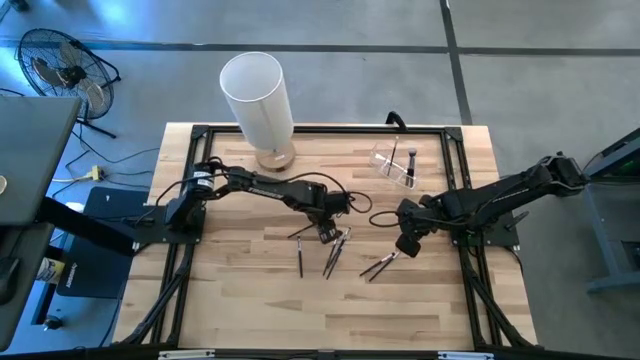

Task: Put items in baskets/containers
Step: Put the eyeshadow brush into the transparent organizer

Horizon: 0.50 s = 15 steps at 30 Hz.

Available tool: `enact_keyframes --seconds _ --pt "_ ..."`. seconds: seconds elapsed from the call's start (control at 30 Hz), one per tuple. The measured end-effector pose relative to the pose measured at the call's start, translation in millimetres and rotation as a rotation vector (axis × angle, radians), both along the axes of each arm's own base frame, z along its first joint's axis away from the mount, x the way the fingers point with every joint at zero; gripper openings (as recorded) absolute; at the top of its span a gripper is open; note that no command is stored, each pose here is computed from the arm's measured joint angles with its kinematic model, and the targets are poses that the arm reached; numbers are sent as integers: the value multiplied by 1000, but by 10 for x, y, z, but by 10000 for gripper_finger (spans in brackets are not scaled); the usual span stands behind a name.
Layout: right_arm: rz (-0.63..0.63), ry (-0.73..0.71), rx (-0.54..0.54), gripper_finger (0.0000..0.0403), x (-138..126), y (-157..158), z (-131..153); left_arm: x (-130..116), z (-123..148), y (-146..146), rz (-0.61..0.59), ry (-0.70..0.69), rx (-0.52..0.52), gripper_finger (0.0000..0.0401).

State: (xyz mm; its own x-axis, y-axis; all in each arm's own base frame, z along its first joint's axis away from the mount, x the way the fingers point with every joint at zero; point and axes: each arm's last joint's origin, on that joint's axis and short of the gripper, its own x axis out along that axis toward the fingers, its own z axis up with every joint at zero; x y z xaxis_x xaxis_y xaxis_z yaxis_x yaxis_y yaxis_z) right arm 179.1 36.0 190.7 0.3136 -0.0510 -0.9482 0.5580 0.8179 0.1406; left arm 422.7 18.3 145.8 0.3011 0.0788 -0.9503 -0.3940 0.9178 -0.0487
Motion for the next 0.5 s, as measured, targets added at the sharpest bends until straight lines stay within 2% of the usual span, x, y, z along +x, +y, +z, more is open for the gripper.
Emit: enact_keyframes --seconds 0.17,0.33,0.5 --pt "0 -3 -1 2 3 0 1 -8 -10 79 -2 6 -15 125" --pt "-8 -5 2 4 4 0 1 -12 -16 86 -9 9 -25 25" --pt "-8 -5 1 4 4 0 1 -10 -15 76 7 7 -29 4"
